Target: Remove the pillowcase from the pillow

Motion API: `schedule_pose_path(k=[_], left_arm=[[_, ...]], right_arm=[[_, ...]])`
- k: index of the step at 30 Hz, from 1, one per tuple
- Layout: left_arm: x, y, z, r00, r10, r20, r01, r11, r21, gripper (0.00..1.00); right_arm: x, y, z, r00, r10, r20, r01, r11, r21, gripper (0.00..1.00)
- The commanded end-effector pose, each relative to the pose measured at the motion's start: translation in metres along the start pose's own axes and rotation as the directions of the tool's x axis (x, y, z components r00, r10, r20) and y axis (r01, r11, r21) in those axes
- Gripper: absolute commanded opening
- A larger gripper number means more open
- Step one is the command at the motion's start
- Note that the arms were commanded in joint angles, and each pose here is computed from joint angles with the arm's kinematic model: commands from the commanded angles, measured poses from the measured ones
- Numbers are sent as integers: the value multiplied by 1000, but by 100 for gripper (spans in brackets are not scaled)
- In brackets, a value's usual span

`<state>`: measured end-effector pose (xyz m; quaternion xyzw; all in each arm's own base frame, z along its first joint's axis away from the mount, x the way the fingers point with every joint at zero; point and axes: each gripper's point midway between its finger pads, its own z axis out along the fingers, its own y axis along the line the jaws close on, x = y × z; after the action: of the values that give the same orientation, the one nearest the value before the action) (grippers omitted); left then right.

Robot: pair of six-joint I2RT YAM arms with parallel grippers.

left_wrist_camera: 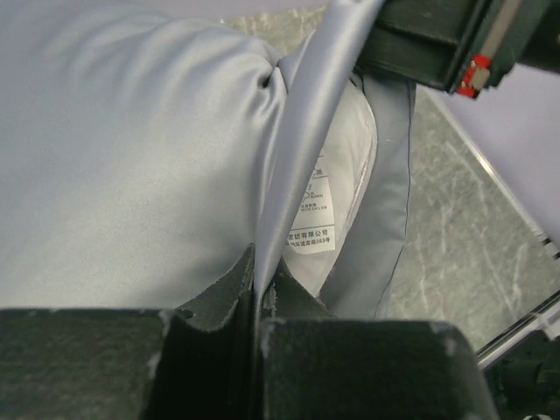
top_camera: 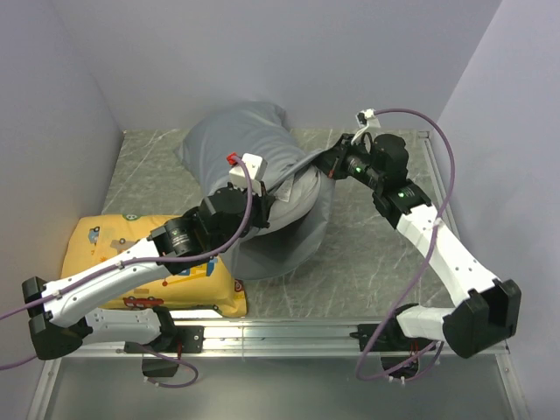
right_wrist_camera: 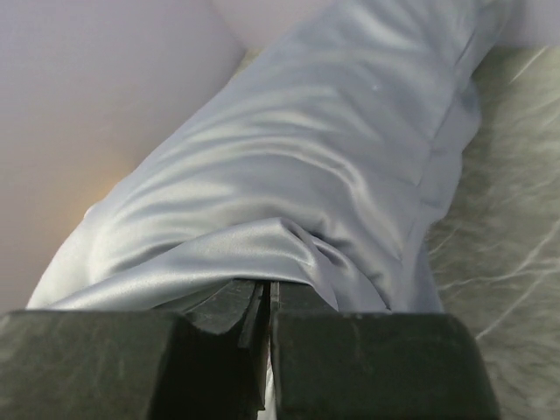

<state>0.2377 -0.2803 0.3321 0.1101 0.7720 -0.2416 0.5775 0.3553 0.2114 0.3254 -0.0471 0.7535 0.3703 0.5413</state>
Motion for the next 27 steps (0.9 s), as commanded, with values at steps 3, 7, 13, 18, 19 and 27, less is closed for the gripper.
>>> schedule_pose_path(k=[3,7,13,18,19,27], left_arm=[[6,6,-18,994,79,-82,-78,997,10,5],[9,-2,-15,992,86,-95,-82,996,43,2],[8,-23,8,991,101,-88,-93,991,92,0],[-3,-31,51,996,39,-82,-33,996,78,1],[-2,-32,57,996,22,-89,-15,997,78,1],[-2,-32,112,984,-125,-127,138,985,100,1]], right_arm=[[-65,-125,2,966,19,257,-123,911,394,3],[-56,-154,5,963,18,268,-152,858,490,19],[-26,-152,49,994,72,83,-99,918,383,28],[-18,-152,25,991,97,90,-127,889,439,44],[-31,-141,12,989,78,126,-126,893,432,51],[-55,-120,-54,979,15,205,-122,848,516,76]])
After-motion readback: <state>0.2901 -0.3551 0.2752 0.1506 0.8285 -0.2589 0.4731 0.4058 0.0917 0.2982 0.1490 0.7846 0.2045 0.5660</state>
